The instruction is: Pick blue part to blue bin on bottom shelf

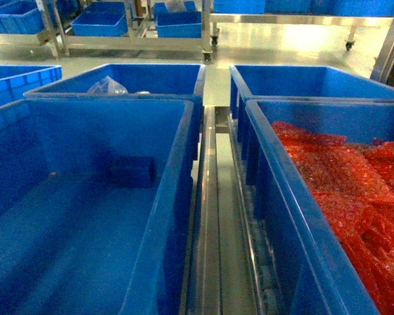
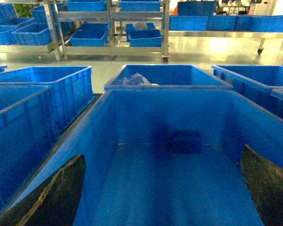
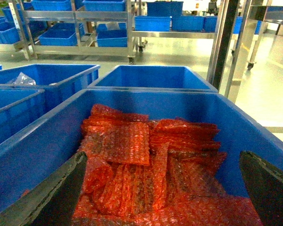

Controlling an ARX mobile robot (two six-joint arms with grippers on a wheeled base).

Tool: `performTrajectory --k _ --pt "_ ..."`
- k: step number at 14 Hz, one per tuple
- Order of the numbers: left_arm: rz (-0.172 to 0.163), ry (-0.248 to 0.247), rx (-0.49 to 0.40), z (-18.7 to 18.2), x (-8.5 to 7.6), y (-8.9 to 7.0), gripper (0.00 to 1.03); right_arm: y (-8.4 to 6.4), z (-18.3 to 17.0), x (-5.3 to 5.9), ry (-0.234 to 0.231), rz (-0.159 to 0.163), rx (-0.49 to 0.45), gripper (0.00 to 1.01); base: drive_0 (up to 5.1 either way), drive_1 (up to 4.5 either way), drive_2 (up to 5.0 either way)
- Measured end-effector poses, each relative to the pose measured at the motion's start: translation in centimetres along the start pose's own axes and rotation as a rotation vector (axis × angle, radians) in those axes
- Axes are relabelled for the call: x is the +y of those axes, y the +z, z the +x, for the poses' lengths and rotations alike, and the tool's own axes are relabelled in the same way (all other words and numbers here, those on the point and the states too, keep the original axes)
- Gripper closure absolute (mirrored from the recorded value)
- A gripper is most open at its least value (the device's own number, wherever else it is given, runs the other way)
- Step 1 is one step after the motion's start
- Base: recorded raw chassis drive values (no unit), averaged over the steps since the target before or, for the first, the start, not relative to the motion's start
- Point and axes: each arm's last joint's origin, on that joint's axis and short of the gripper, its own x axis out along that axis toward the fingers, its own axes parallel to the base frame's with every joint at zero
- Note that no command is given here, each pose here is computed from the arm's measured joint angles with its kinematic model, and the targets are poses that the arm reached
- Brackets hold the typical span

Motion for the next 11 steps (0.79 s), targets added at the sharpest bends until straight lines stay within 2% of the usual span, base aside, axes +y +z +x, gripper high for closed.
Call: performTrajectory --k 11 --pt "0.000 0.000 0.000 0.00 0.00 0.00 0.05 0.00 0.00 0.00 0.000 0.000 0.000 0.03 0.0 0.00 0.0"
